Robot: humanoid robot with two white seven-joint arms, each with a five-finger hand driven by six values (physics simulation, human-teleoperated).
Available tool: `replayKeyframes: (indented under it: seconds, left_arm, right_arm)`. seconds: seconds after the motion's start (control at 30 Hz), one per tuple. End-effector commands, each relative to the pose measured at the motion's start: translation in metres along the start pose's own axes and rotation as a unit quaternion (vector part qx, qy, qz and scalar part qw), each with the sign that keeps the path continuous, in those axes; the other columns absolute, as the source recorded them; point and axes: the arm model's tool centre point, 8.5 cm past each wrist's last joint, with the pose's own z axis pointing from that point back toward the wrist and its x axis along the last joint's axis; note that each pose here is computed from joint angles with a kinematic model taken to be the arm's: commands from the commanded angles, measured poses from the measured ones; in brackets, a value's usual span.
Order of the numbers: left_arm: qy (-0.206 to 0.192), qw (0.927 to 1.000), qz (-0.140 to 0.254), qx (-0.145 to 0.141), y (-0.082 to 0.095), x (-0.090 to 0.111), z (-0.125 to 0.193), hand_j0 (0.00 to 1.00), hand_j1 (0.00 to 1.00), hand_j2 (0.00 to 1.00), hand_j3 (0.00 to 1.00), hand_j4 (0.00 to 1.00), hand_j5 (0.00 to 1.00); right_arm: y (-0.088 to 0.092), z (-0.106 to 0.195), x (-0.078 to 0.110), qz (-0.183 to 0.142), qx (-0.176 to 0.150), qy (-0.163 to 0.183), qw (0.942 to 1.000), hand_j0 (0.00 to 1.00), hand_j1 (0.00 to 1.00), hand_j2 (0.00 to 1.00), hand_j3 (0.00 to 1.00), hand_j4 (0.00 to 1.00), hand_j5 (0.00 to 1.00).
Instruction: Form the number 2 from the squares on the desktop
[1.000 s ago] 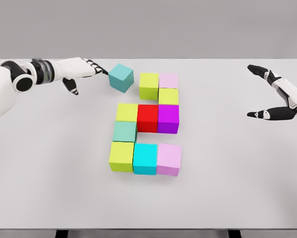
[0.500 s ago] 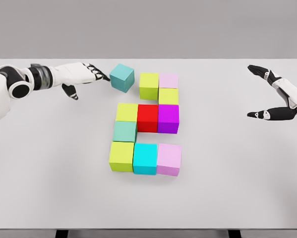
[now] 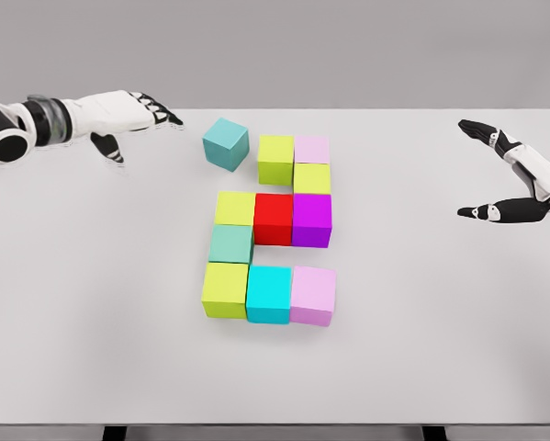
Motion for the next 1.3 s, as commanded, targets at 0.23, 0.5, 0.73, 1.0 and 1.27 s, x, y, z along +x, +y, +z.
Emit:
replayKeyframes:
  seconds: [0.23,0.5,0.73,1.0,1.27]
  left_arm:
    - [0.002,0.9996,0.028,-0.002,0.022,0.014,-0.043,1.0,1.0,1.0,1.0,1.0,1.0]
    - [-0.012,0.9996,0.026,-0.006,0.042,0.036,-0.07,1.0,1.0,1.0,1.0,1.0,1.0]
    - [-0.016,0.9992,0.03,-0.022,0.042,0.049,-0.084,1.0,1.0,1.0,1.0,1.0,1.0]
    - [-0.011,0.9988,0.024,-0.041,0.034,0.05,-0.088,1.0,1.0,1.0,1.0,1.0,1.0]
    - [-0.011,0.9985,0.026,-0.047,0.027,0.049,-0.087,1.0,1.0,1.0,1.0,1.0,1.0]
  right_arm:
    - [0.0,0.001,-0.001,-0.004,-0.003,0.001,1.0,1.0,1.0,1.0,1.0,1.0,1.0]
    - [0.0,0.001,0.0,-0.003,-0.002,0.0,1.0,1.0,1.0,1.0,1.0,1.0,1.0]
    - [0.0,0.001,-0.001,-0.004,-0.002,0.001,1.0,1.0,1.0,1.0,1.0,1.0,1.0]
    - [0.0,0.001,-0.001,-0.004,-0.003,0.001,1.0,1.0,1.0,1.0,1.0,1.0,1.0]
    - [0.0,0.001,-0.001,-0.004,-0.003,0.001,1.0,1.0,1.0,1.0,1.0,1.0,1.0]
